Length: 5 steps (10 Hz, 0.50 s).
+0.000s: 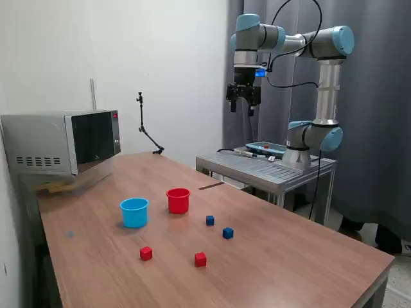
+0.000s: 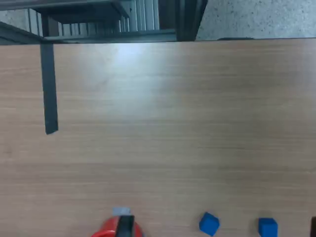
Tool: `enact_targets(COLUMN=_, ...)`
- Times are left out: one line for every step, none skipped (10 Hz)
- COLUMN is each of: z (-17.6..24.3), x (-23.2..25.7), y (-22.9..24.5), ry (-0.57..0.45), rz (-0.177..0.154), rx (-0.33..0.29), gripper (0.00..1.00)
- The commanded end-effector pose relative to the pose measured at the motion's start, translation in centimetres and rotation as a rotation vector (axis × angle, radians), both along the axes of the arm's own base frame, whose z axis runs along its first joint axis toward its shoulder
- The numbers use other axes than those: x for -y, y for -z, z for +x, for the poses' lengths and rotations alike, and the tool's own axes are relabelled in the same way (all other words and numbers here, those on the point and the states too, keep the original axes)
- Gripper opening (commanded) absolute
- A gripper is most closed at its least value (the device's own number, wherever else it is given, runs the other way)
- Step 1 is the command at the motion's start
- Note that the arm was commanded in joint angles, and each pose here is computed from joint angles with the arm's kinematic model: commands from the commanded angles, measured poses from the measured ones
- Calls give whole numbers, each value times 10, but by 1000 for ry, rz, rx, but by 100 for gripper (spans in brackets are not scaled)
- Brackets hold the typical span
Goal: Place red objects in the red bin, and blue objects in the blue bin.
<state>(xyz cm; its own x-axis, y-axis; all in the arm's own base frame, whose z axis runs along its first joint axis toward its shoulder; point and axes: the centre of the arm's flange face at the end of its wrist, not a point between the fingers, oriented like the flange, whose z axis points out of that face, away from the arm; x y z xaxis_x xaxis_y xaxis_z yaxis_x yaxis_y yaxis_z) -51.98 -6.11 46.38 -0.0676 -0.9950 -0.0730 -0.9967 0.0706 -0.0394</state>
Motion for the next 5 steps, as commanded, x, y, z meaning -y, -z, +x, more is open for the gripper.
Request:
enact_targets(z=3, x=-7, y=7, ry=9, rz=11, rx=0, gripper=100)
enact_targets(z=3, x=-8, y=7, ry=10, rz=11, rx=0, gripper=100)
enact_targets(z=3, x=-8, y=7, ry=10, rz=11, rx=-1, gripper=100)
enact_targets(z=2, x=-8, y=7, ry=10, rz=12, rx=-7, gripper=100)
enact_targets(z=2, x=-8, y=7, ry=10, rz=12, rx=-6, gripper=100)
